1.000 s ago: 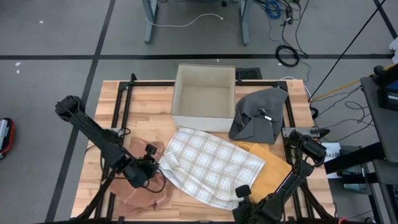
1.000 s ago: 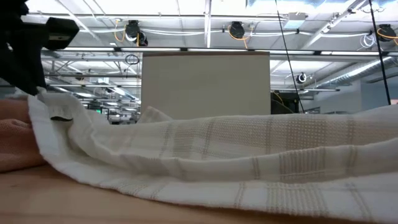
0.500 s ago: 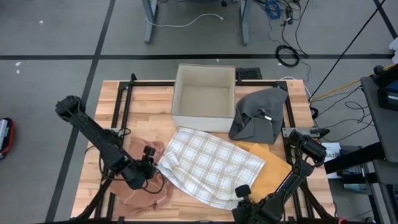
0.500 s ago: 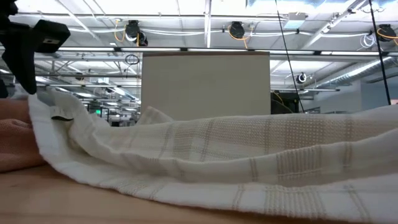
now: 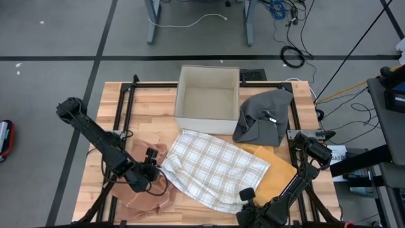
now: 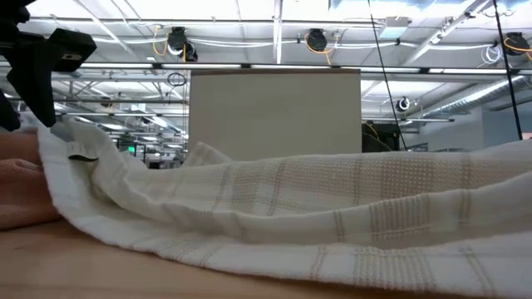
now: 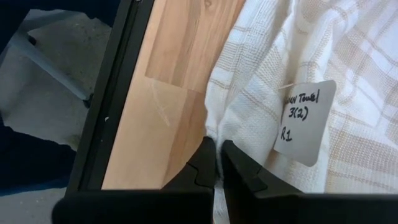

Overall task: Fold towel
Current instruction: Fold the white patterned towel

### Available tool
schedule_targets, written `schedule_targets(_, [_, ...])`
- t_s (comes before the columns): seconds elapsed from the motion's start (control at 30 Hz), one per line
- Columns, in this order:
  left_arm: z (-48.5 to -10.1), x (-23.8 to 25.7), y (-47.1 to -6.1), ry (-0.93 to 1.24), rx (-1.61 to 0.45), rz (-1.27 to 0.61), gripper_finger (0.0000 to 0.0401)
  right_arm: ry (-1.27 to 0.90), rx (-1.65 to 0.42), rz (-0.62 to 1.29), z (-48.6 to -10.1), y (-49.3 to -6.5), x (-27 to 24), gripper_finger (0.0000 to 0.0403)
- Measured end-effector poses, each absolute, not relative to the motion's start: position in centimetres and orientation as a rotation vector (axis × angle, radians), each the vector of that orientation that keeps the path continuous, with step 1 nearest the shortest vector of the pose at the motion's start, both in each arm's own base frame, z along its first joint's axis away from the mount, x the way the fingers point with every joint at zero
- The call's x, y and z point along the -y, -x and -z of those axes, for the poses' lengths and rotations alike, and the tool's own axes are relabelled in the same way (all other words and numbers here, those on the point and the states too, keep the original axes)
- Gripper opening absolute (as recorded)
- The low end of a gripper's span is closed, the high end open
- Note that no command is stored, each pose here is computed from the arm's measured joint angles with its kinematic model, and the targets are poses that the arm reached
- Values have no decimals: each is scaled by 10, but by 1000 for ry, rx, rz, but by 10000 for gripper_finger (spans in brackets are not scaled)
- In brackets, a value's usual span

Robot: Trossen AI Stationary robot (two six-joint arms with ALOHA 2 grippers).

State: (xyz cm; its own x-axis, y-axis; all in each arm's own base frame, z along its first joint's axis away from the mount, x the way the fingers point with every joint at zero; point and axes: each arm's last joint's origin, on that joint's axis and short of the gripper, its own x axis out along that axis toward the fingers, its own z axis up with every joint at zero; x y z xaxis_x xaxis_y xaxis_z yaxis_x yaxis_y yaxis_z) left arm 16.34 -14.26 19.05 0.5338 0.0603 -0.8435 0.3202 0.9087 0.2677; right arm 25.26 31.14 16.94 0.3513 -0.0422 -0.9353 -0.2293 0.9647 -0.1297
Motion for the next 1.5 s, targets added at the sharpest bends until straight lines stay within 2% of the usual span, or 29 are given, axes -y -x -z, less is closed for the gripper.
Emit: schedule_targets(1.5, [-191,143,-163,-419,-1004,162,135,272,-1216,-113,-169,-256,-307,4])
